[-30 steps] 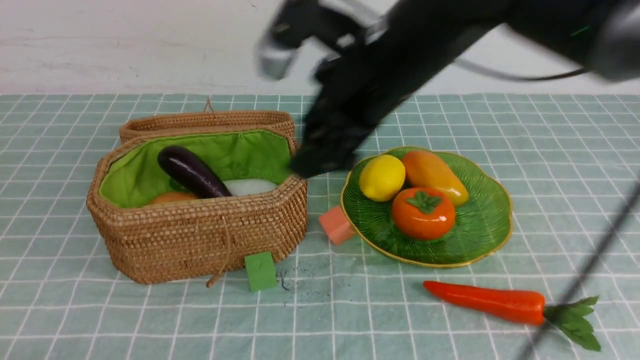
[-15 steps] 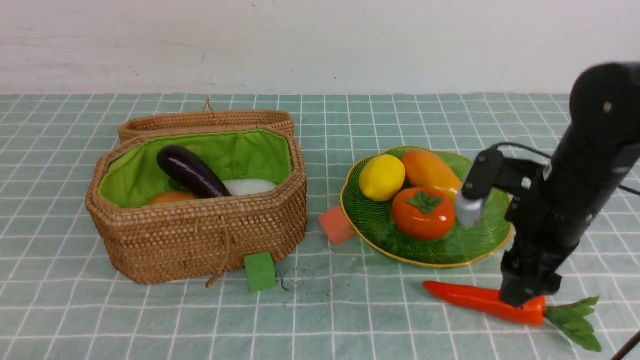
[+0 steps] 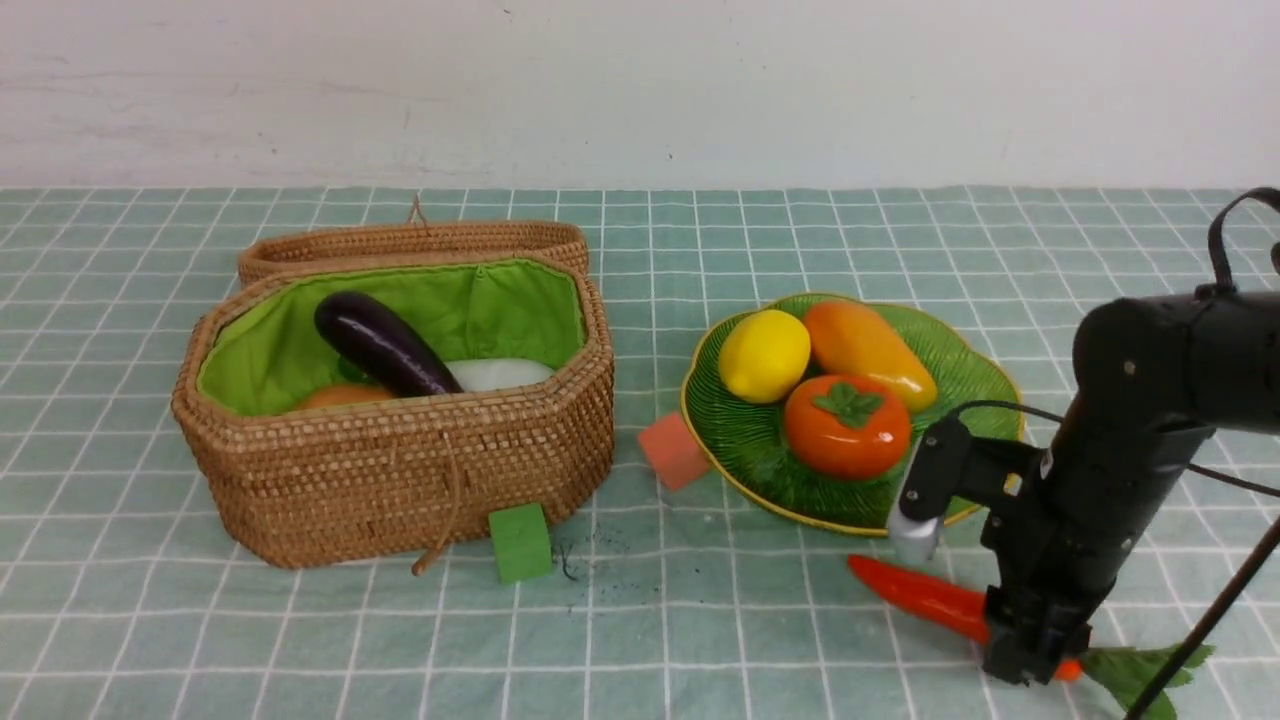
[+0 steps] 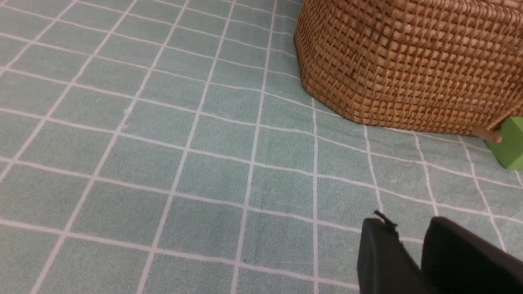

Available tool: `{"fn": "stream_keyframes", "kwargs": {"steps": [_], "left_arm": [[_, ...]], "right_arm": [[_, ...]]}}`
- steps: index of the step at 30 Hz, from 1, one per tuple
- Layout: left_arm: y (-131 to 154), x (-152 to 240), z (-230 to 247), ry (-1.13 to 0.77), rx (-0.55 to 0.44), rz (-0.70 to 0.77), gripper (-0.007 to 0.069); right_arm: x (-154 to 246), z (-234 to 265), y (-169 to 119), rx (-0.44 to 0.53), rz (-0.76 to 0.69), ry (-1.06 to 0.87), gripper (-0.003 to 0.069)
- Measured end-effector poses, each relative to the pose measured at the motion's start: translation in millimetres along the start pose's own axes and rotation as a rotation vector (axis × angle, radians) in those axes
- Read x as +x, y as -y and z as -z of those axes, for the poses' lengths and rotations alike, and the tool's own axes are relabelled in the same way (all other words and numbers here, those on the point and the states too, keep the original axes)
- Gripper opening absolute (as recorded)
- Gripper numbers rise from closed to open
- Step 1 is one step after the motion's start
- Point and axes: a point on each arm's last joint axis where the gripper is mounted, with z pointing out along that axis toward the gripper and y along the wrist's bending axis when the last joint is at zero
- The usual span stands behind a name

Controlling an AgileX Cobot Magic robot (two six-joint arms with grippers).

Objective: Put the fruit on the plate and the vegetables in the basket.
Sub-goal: Use the right arm to grab a carrot and put it into the left basket

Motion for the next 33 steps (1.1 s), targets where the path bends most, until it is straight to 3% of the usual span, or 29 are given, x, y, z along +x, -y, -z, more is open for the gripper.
{"fn": "stream_keyframes", "kwargs": {"steps": [3,9,14,18,21,30,33], "left_arm": [[0,0,0,0.000,0.000,0.000,0.0157],[0,0,0,0.000,0.000,0.000,0.0162],[0,0,0,0.000,0.000,0.000,0.0165],[0,0,0,0.000,0.000,0.000,0.0169],[0,0,0,0.000,0.000,0.000,0.0172],[0,0,0,0.000,0.000,0.000,0.0173],[0,0,0,0.000,0.000,0.000,0.0175]], "right_arm": [[-9,20,-4,-0.049,0.020,0.004,0.0360],[-70,55,-57,-0.179,0.100,0.254,0.0360],[-136,84,-98,-0.118,0.200,0.584,0.0360],[-192,129,-87,0.100,0.109,0.945,0.0360],[-216,135,-68,0.185,0.024,1.069,0.0360],[-258,75,-38,0.210,-0.065,1.073,0.0368],[-261,61,-37,0.181,-0.090,1.051,0.0480]]}}
